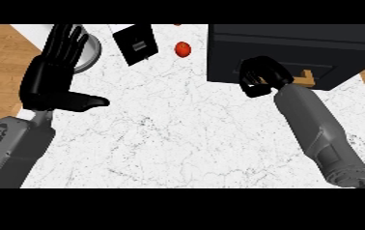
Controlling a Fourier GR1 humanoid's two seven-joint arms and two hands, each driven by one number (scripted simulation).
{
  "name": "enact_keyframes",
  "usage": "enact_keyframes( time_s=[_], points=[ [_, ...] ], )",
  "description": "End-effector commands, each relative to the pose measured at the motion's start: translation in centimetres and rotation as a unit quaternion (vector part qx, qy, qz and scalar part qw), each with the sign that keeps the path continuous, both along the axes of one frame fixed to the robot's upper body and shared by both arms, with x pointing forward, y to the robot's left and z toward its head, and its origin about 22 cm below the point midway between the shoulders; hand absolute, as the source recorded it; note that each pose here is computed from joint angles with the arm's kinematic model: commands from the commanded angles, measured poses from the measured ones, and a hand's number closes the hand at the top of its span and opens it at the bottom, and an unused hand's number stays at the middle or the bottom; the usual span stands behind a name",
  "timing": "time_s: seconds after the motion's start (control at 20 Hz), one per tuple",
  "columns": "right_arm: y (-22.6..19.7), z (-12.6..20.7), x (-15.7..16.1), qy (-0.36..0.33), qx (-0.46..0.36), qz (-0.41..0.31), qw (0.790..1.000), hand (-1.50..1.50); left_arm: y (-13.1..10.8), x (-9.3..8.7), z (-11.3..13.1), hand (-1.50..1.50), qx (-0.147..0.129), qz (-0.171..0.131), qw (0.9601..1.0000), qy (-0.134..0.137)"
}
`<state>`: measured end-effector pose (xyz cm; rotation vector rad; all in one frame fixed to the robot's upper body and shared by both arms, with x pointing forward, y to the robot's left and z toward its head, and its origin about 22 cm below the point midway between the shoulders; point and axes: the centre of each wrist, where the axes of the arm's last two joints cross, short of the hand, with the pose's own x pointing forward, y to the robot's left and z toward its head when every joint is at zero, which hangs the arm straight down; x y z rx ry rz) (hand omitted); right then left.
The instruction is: Pick up the cup, place it into the drawer and close the drawer
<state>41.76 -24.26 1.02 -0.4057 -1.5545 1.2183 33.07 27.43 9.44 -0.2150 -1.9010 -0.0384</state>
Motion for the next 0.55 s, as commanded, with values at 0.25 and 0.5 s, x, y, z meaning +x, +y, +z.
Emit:
enact_keyframes(
  time_s=[0.25,0.5],
  points=[
    [-3.0,4.5,2.1,-0.038,0.018,-0.089,0.995,1.5,-0.4,-0.2,-1.2,-1.5,-0.009,-0.021,0.9997,0.001],
    [-3.9,4.0,1.7,-0.039,0.017,-0.085,0.995,1.5,-0.8,0.1,-0.8,-1.5,-0.007,-0.032,0.9994,0.008]
  ],
)
